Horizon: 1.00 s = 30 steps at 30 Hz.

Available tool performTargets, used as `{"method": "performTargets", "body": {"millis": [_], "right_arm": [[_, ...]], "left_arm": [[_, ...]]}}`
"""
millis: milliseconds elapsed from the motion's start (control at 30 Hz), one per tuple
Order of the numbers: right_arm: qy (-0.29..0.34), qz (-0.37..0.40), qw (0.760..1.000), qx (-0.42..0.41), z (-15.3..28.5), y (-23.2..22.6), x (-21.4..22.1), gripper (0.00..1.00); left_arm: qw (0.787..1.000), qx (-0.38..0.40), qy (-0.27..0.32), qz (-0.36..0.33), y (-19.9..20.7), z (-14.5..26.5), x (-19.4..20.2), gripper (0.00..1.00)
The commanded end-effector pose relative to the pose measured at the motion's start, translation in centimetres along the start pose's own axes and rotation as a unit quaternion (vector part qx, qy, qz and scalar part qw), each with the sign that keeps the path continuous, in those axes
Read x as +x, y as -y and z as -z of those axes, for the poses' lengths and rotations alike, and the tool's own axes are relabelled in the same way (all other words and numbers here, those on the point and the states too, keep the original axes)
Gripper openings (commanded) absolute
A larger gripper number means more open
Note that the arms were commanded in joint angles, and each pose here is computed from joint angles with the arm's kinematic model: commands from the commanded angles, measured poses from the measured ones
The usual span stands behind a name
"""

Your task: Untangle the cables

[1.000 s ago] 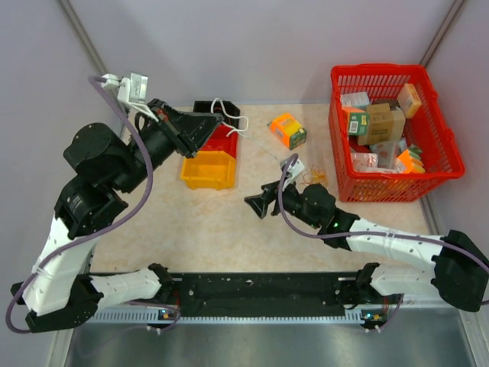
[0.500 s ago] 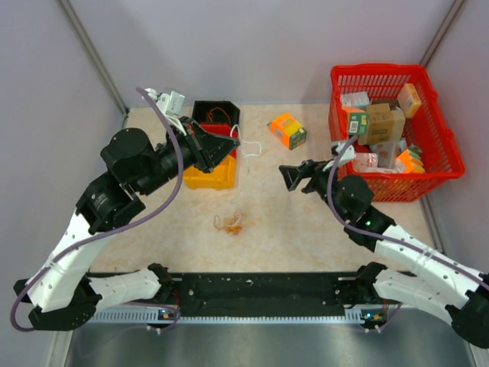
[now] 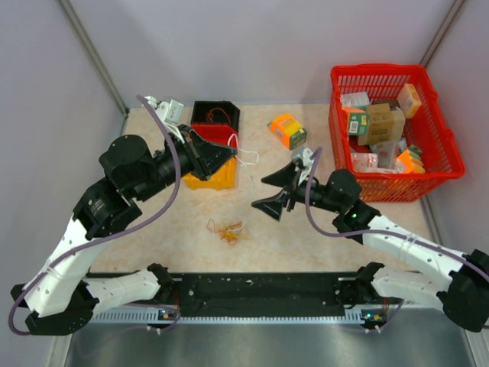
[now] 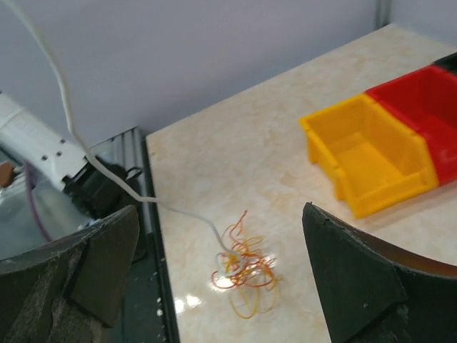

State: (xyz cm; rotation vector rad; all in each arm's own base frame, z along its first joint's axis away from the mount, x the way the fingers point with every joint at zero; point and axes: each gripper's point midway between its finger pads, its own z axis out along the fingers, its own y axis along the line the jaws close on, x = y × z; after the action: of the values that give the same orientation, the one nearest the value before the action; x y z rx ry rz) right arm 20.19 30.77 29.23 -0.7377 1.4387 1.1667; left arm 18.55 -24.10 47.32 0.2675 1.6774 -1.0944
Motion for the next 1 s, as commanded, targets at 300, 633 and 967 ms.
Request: {"method": "performTargets", "body": {"millis": [300, 633, 967], "right_arm": [[0.046, -0.046, 0.988, -0.139, -4.0, -7.7, -1.5, 0.61], [0.083, -0.123, 0.987, -0.054, -0.3, -7.9, -7.9, 0.0], [0.103, -0.167, 0.98, 0.015, 1.8, -7.9, -13.9, 0.0]], "left_arm": [[1.0, 0.014, 0.005, 0.005, 0.5, -1.0, -0.4, 0.0], [0.994, -0.09, -0.035, -0.054, -6.4, -3.0, 4.1, 0.77], [0.989, -0.121, -0.079, 0.023, -12.4, -4.5, 14.5, 0.76]]}}
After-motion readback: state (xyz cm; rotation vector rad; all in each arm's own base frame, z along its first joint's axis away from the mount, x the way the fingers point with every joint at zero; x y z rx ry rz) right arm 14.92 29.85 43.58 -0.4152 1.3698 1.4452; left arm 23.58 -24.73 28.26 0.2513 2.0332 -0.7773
